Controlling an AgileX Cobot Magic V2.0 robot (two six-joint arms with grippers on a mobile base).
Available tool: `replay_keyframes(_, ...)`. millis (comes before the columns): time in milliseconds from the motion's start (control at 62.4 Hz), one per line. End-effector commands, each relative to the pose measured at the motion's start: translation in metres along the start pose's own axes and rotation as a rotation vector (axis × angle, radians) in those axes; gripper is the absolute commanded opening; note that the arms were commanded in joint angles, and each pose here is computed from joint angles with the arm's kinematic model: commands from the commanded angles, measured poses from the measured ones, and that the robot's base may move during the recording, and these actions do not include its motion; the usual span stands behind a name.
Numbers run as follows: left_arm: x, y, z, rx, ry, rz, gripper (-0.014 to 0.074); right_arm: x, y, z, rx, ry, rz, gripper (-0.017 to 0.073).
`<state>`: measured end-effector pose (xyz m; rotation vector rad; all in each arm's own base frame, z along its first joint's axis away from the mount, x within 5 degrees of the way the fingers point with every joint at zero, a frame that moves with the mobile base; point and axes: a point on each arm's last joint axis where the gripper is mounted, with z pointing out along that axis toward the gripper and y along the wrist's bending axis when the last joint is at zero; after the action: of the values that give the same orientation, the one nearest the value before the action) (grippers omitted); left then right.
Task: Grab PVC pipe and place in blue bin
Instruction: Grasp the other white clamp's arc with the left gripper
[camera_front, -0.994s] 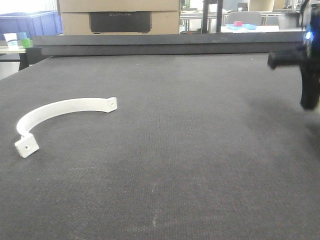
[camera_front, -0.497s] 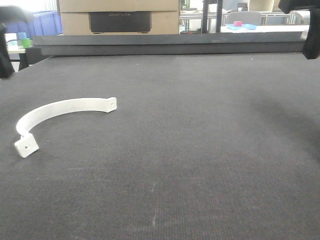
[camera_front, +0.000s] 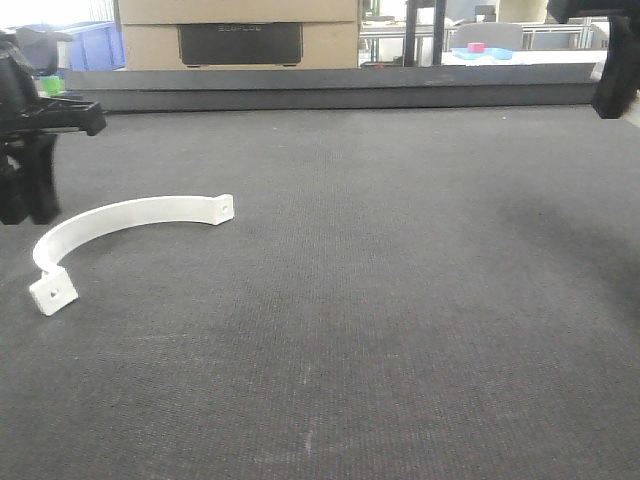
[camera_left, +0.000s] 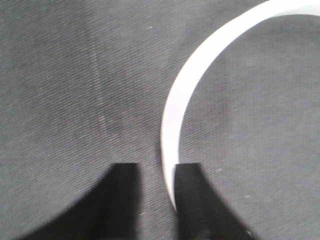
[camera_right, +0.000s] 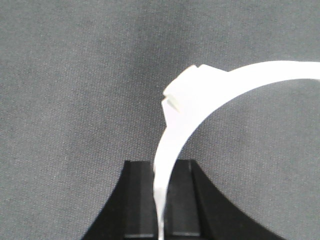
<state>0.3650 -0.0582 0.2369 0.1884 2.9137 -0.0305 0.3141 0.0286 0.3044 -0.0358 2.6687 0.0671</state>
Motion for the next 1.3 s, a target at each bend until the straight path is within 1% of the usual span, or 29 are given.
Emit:
replay_keyframes(0,-0.005,-0.007,-0.002,-0.001,-0.049,0.016,0.0256,-0.001,0.001,0.000,-0.006,-0.014,-0.006,-0.0168)
replay_keyframes(64,-0.010,-0.010,0.001,0.003,-0.093,0.023,0.0262,-0.001,0.002,0.000,-0.008,-0.014,-0.004,-0.0168)
replay_keyframes(160,-0.015,-0.009,0.004,0.000,-0.104,0.023,0.0246,-0.001,0.002,0.000,-0.011,-0.012,-0.001,-0.0168)
replay_keyframes(385,-0.026,-0.008,0.020,-0.021,-0.035,0.035,0.0235,0.000,0.002,0.000,-0.014,-0.008,0.001,-0.0168)
replay_keyframes(561,-0.024,-0.008,0.032,-0.024,0.027,0.035,0.0217,0.000,0.002,0.000,-0.014,-0.004,0.001,-0.0168)
replay_keyframes(673,-0.020,-0.008,0.035,-0.032,0.076,0.038,0.0171,0.000,0.002,0.000,-0.014,-0.004,0.001,-0.0168)
replay_keyframes(737,-0.020,-0.007,0.035,-0.041,0.085,0.044,0.0127,0.000,0.002,0.000,-0.014,-0.004,0.001,-0.0168)
replay_keyframes(882,-0.020,-0.006,0.035,-0.049,0.086,0.048,-0.0024,0.000,0.002,0.000,-0.014,-0.006,0.001,-0.0168)
replay_keyframes(994,-0.020,-0.006,0.039,-0.049,0.092,0.049,-0.0107,0.000,0.002,0.000,-0.014,-0.004,0.001,-0.0168)
replay_keyframes(1186,-0.018,-0.006,0.046,-0.050,0.123,0.049,-0.0111,0.001,0.002,0.000,-0.014,0.002,0.001,-0.0168)
replay_keyframes(1282,-0.019,-0.006,0.036,-0.044,0.120,0.043,-0.0111,0.001,0.002,0.000,-0.014,0.002,0.001,-0.0168)
